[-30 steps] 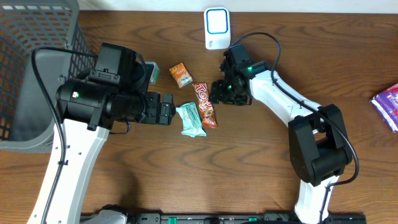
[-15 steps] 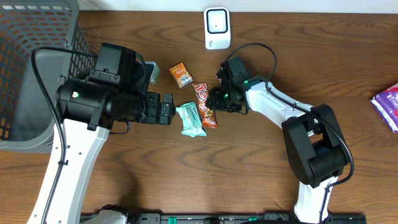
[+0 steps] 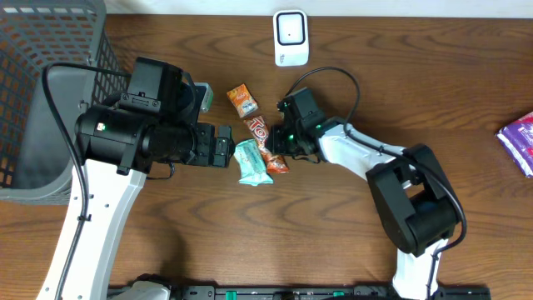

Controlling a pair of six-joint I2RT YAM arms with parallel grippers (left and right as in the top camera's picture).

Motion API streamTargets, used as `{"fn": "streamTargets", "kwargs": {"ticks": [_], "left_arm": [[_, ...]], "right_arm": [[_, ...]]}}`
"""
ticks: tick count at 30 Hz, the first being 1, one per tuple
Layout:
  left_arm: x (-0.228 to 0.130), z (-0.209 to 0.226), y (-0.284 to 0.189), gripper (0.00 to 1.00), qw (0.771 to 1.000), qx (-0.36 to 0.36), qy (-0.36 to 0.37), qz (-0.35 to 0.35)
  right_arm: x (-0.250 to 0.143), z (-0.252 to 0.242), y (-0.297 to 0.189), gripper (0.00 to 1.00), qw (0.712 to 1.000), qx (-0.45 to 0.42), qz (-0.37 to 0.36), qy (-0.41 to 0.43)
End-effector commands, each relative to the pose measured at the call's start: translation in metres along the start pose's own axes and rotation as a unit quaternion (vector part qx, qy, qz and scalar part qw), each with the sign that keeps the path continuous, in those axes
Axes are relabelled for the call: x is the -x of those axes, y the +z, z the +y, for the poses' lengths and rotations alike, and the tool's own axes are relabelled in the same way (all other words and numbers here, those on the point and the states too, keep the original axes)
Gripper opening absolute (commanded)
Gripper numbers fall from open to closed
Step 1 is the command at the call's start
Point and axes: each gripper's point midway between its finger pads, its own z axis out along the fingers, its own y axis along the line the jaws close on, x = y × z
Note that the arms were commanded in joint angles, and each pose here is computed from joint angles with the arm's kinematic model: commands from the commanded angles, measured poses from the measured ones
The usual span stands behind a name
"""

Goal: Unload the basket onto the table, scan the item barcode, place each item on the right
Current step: 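Grasp the red TOP bar with the right gripper and lift it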

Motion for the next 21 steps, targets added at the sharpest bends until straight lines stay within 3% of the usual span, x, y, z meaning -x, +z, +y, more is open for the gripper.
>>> {"fn": "streamTargets", "kwargs": {"ticks": [1, 7, 11, 17, 21], "left_arm": [[-0.002, 0.001, 0.002, 0.98, 1.000, 0.002, 0.006, 0.006], [-0.002, 0.001, 0.002, 0.98, 1.000, 0.002, 0.006, 0.006], [-0.002, 0.001, 0.002, 0.98, 1.000, 0.002, 0.006, 0.006], [-0.002, 0.001, 0.002, 0.98, 1.000, 0.002, 0.006, 0.006], [-0.002, 0.001, 0.002, 0.98, 1.000, 0.002, 0.006, 0.006]], "right_arm": [[-0.035, -0.037, 0.029, 0.01, 0.997, -0.057, 0.042, 0.025], [-0.022, -0.027, 0.012, 0.01, 0.997, 0.004, 0.052, 0.049], [-0.015, -0.009, -0.013, 0.01, 0.986, 0.118, 0.090, 0.082], [-0.008, 0.024, -0.091, 0.01, 0.905, 0.384, 0.165, 0.083], [-0.010, 0.037, -0.121, 0.01, 0.863, 0.468, 0.180, 0.057]]}}
